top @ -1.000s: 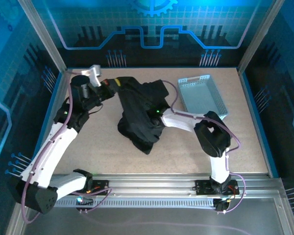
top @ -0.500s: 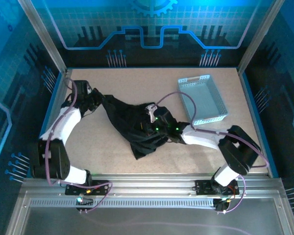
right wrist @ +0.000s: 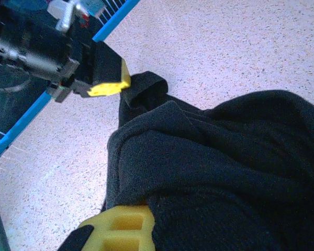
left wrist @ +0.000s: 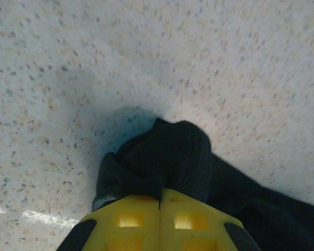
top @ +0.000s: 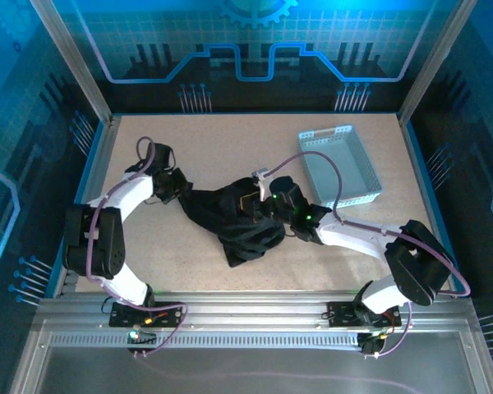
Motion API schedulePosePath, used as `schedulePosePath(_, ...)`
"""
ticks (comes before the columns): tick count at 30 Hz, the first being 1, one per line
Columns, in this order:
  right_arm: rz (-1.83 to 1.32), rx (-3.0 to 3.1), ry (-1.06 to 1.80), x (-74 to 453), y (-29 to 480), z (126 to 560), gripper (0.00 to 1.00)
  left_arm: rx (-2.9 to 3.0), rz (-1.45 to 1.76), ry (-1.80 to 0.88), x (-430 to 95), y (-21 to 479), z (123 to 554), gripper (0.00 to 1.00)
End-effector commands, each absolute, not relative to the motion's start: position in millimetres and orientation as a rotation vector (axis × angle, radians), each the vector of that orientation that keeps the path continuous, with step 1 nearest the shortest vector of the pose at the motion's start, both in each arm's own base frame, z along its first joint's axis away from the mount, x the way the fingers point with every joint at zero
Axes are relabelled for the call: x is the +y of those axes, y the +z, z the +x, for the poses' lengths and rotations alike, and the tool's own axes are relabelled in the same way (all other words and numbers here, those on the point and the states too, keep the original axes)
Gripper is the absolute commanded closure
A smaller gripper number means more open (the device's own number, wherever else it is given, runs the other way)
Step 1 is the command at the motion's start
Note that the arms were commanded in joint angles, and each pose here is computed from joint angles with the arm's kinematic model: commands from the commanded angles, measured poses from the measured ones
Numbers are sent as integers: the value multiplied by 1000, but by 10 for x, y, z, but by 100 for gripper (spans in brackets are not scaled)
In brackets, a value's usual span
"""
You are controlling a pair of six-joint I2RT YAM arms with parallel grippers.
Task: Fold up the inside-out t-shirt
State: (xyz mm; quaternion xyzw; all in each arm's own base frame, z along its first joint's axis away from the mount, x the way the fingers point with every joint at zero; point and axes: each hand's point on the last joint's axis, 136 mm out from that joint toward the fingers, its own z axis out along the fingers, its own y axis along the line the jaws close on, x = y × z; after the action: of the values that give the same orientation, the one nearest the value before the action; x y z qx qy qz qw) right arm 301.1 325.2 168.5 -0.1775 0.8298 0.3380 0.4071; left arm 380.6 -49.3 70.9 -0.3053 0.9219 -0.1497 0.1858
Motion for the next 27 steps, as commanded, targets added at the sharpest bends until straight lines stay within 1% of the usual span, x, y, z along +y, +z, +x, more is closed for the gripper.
schedulePosePath(1,-409,1864,939,3224,2679,3120,100,2734,-806,-225,-474,388,3514,100)
schedulePosePath(4,-371,1850,928,3019,3058,3109,100,2717,-785,-197,-459,336,3505,100)
schedulePosePath(9,-258,1878,909,2637,3351,3091,100,2649,-756,-124,-342,419,3581,100)
schedulePosePath(13,-242,1853,1008,2637,3505,2969,100,2582,-740,-102,-295,556,3714,100)
schedulePosePath(15,-222,1836,1020,2650,3492,2958,100,2576,-713,-144,-350,641,3787,100)
schedulePosePath(16,-208,1838,1001,2663,3432,2983,100,2582,-691,-215,-443,710,3816,95)
schedulePosePath(18,-199,1871,958,2724,3254,3063,100,2569,-647,-396,-701,914,3817,78)
schedulePosePath(19,-193,1896,932,2764,3143,3110,100,2540,-598,-467,-850,1074,3799,67)
schedulePosePath(20,-183,1917,921,2802,3051,3155,100,2505,-536,-492,-976,1263,3766,58)
schedulePosePath(22,-157,1942,942,2899,2947,3230,100,2450,-365,-449,-1251,1644,3617,38)
schedulePosePath(24,-136,1946,951,2970,2943,3284,100,2373,-257,-447,-1453,1955,3453,28)
schedulePosePath(27,-123,1954,920,3049,3058,3334,100,2201,-108,-615,-1801,2337,3184,26)
